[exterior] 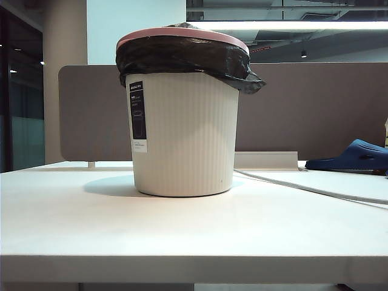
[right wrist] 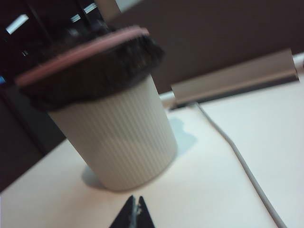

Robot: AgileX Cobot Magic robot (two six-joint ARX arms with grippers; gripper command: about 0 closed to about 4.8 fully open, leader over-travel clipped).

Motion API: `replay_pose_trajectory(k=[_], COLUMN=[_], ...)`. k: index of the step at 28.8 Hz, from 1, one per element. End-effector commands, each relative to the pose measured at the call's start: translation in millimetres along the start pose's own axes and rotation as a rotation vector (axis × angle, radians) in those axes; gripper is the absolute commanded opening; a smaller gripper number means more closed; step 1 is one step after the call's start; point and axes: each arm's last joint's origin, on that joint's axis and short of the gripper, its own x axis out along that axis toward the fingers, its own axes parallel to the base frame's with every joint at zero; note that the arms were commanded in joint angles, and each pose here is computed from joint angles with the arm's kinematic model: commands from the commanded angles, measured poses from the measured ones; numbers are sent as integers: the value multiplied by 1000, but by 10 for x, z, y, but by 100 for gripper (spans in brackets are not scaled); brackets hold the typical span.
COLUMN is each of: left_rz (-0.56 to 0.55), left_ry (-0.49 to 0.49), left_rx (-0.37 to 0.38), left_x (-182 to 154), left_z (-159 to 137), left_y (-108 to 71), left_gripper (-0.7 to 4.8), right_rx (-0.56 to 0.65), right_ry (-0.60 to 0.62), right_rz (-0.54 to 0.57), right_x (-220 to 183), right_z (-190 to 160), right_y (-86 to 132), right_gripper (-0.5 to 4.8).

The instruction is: Open the ring lid of the trash can, pull out the black garbage bag inside, and place it on the table.

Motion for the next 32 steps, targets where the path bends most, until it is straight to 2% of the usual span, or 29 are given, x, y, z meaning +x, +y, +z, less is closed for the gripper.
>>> replay_pose_trajectory(k=[1,7,12,15,20,23,27,29,32], left_rz=[-115,-210,-252,-283,-367,-375,-340,-314,-276], left_ry=[17,-27,-60,-27,98,139,157,182,246], left_rx=[12,65,145,160,175,156,104,27,-81], left_x=[-26,-119,-211,-213,-86,34,212,320,534], left_z=[106,355,581,728,1044,1218,1384,1434,1448], left_y=[-142,-424,-676,-822,-1075,-1172,-1216,-1200,-1103], left_gripper=[-4,3,4,4,17,19,20,21,22], right_rx=[-1,-35,-90,-125,-159,-161,-156,-171,-280], right_ry=[-39,-90,-121,-94,-25,14,49,63,80], right_rz=[45,76,60,44,26,50,98,122,161], right_x=[-5,-39,-101,-101,-35,40,158,220,313], right_z=[88,337,630,805,1120,1299,1499,1591,1722], right_y=[61,224,419,520,667,738,802,826,861], right_gripper=[-2,-2,-2,-2,-2,-2,-2,-2,-2])
